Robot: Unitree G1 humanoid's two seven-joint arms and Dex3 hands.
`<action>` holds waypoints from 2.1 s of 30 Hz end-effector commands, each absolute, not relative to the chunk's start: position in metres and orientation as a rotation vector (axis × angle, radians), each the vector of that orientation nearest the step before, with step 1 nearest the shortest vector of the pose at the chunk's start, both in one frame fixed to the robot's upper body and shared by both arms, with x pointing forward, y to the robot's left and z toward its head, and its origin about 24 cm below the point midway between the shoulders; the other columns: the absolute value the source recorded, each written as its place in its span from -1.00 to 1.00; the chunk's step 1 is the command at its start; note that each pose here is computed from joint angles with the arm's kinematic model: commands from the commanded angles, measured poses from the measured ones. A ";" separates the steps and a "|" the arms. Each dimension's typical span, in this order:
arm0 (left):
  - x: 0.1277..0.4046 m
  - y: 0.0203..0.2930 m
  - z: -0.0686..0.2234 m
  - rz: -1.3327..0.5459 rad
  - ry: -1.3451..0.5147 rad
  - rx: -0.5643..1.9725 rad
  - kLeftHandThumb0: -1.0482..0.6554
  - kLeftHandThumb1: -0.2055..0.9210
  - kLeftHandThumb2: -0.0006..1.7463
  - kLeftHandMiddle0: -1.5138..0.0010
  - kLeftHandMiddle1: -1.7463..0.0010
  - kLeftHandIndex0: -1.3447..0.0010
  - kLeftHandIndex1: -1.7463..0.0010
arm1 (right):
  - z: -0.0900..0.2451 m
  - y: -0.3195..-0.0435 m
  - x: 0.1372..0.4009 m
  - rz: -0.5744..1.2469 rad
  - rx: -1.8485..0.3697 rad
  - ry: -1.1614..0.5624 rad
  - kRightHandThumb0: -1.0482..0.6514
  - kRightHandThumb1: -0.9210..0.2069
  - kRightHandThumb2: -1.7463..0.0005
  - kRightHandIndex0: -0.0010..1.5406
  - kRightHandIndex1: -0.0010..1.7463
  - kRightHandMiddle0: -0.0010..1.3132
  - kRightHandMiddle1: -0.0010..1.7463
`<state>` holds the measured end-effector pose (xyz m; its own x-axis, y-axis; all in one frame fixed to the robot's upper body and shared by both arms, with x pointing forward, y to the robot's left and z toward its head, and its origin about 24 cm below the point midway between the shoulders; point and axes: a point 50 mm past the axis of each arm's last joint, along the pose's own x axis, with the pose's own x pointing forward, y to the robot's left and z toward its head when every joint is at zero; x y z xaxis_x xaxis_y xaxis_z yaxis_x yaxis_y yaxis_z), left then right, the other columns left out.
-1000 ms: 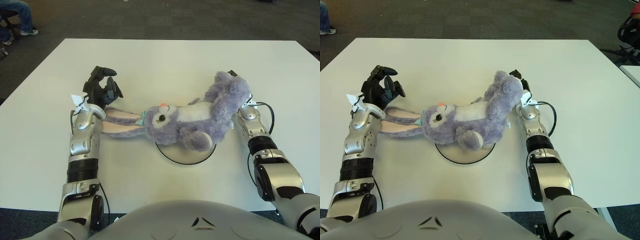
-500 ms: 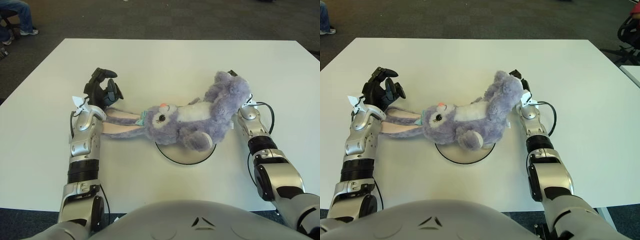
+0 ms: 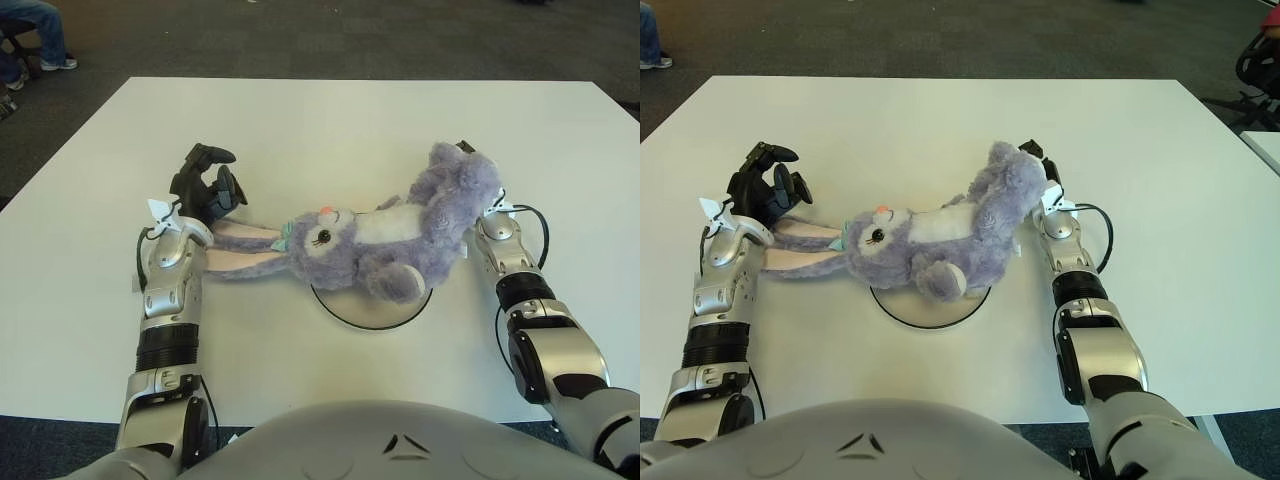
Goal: Put the doll into the plate.
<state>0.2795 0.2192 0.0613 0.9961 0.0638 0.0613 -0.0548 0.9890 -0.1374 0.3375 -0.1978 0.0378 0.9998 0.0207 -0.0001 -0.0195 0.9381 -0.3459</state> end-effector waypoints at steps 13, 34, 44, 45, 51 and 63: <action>0.274 0.211 0.037 0.021 0.018 -0.121 -0.26 0.27 0.23 -0.46 -1.00 0.32 -1.00 | 0.000 -0.204 0.317 0.040 -0.365 0.171 0.23 -0.22 -0.21 -0.24 0.83 -0.51 0.90; 0.278 0.211 -0.003 0.041 0.147 -0.054 -0.25 0.32 0.19 -0.53 -1.00 0.35 -1.00 | 0.001 -0.205 0.317 0.035 -0.352 0.171 0.23 -0.23 -0.20 -0.23 0.82 -0.52 0.91; 0.279 0.210 -0.011 0.090 0.180 -0.026 -0.25 0.33 0.18 -0.53 -1.00 0.35 -1.00 | 0.001 -0.205 0.316 0.034 -0.362 0.165 0.23 -0.22 -0.21 -0.23 0.83 -0.52 0.89; 0.279 0.210 -0.011 0.093 0.180 -0.024 -0.25 0.32 0.18 -0.55 -1.00 0.35 -1.00 | 0.001 -0.205 0.316 0.034 -0.362 0.166 0.23 -0.22 -0.21 -0.23 0.83 -0.52 0.90; 0.278 0.208 -0.015 0.104 0.160 0.003 -0.26 0.28 0.22 -0.62 -1.00 0.32 -1.00 | 0.001 -0.205 0.316 0.036 -0.359 0.169 0.23 -0.23 -0.21 -0.24 0.82 -0.52 0.90; 0.277 0.207 -0.019 0.105 0.164 0.005 -0.26 0.27 0.22 -0.60 -1.00 0.32 -1.00 | 0.001 -0.206 0.316 0.038 -0.357 0.167 0.23 -0.23 -0.20 -0.24 0.83 -0.52 0.90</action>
<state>0.2991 0.2090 0.0206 0.9959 0.0898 0.0117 -0.0900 0.9958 0.0193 0.3342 -0.2025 0.0363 1.0000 0.0099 0.0001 -0.0093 0.9403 -0.3403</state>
